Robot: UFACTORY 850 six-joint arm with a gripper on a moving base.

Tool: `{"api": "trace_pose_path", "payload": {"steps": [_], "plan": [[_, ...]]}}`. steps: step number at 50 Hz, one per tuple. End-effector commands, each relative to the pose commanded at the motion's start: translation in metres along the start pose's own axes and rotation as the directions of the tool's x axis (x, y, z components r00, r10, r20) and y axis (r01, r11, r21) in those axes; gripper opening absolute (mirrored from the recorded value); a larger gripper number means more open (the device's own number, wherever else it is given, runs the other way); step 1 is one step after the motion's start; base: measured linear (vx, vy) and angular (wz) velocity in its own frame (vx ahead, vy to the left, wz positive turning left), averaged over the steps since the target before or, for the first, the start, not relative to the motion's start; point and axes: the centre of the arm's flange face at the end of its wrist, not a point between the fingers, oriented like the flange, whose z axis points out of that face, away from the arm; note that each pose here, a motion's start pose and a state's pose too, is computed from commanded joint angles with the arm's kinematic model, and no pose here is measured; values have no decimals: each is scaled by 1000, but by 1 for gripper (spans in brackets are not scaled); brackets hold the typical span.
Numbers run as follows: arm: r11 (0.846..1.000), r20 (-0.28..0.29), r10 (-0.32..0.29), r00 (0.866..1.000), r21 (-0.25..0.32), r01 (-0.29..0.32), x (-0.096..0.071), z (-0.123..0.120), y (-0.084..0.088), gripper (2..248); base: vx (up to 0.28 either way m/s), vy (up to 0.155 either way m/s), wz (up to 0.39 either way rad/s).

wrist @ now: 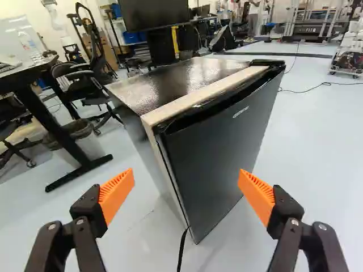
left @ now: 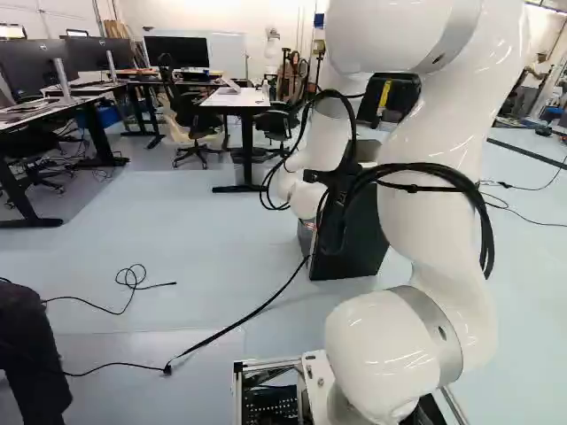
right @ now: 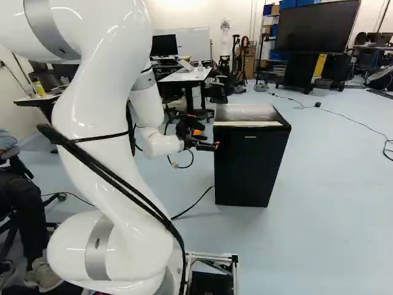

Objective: Open the fridge door

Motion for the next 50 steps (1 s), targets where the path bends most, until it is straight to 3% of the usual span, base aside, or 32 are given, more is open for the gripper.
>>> {"api": "trace_pose_path", "payload": {"steps": [38,50], "plan": [[990,-119,53,992,-126,-68,-8,-9,-23,247,0,0,0],[988,-126,46,991,-138,-64,-21,-10,-37,247,0,0,0]]}}
